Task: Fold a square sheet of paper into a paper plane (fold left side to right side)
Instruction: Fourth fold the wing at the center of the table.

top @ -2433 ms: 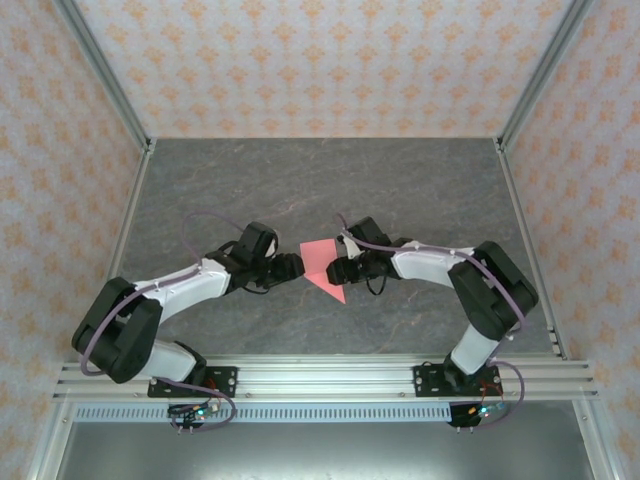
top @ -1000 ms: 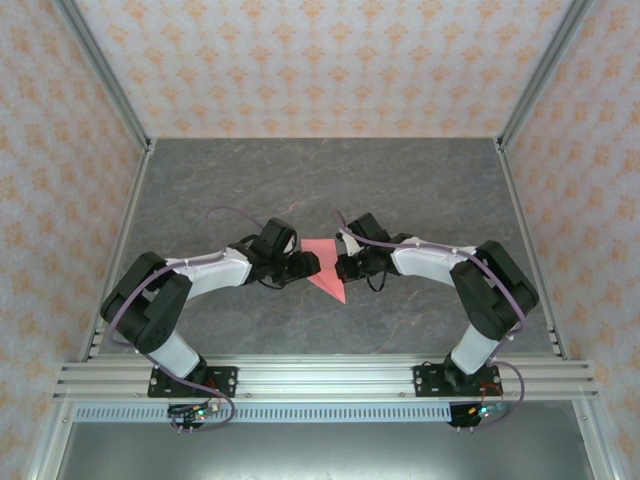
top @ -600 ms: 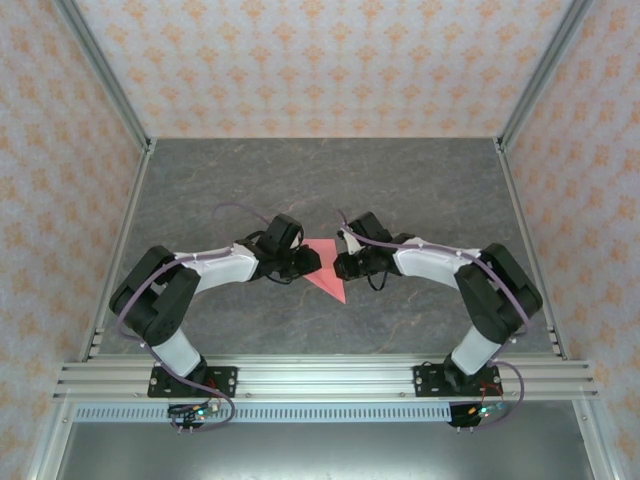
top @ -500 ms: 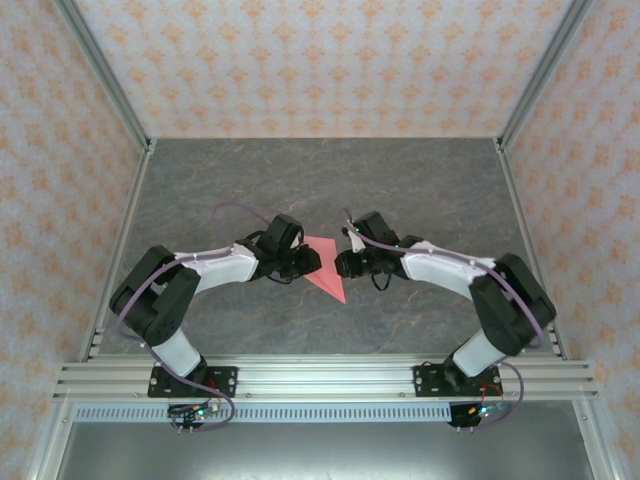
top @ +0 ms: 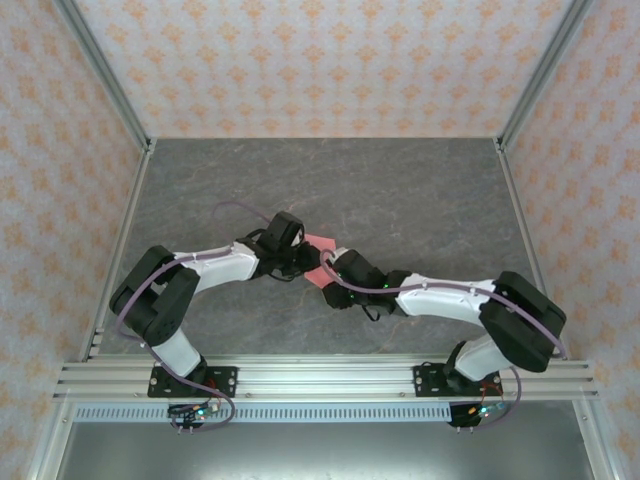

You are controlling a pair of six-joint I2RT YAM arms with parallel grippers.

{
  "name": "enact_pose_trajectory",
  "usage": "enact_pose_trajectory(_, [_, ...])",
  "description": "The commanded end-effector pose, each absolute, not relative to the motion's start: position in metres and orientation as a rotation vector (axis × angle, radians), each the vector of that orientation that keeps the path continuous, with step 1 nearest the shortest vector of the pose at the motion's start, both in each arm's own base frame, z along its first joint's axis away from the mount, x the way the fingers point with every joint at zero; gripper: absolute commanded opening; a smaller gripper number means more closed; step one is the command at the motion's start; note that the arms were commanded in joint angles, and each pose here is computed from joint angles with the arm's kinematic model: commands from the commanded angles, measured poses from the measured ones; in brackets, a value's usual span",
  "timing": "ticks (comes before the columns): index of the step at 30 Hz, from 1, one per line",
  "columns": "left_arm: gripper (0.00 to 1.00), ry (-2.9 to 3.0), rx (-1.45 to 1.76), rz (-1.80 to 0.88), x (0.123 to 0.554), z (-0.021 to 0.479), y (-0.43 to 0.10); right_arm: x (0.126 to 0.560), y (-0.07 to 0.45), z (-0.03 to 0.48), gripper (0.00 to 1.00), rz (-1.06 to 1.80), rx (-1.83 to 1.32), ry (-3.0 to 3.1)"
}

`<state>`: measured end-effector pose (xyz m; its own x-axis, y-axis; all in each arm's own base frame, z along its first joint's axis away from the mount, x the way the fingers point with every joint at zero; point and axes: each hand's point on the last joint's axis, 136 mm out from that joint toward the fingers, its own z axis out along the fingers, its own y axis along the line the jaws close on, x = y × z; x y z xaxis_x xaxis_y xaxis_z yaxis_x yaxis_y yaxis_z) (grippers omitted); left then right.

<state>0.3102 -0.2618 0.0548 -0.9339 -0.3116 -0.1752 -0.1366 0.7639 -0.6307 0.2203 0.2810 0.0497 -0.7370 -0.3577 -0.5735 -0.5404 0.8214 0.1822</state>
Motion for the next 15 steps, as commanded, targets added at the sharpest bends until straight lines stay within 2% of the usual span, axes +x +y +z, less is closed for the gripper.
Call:
enact_pose_trajectory(1, [0.24,2.668,-0.356,-0.931,0.318,0.066,-0.266,0.236,0.286,0.052,0.43,0.411,-0.610,2.427])
enact_pose_trajectory(7, [0.24,2.675,-0.355,-0.924,0.320,0.065,-0.267,0.238,0.286,0.042,0.41,0.370,-0.628,2.444])
enact_pose_trajectory(15, [0.24,2.678,-0.352,-0.910,0.322,0.065,-0.267,0.238,0.287,0.040,0.32,0.364,-0.637,2.454])
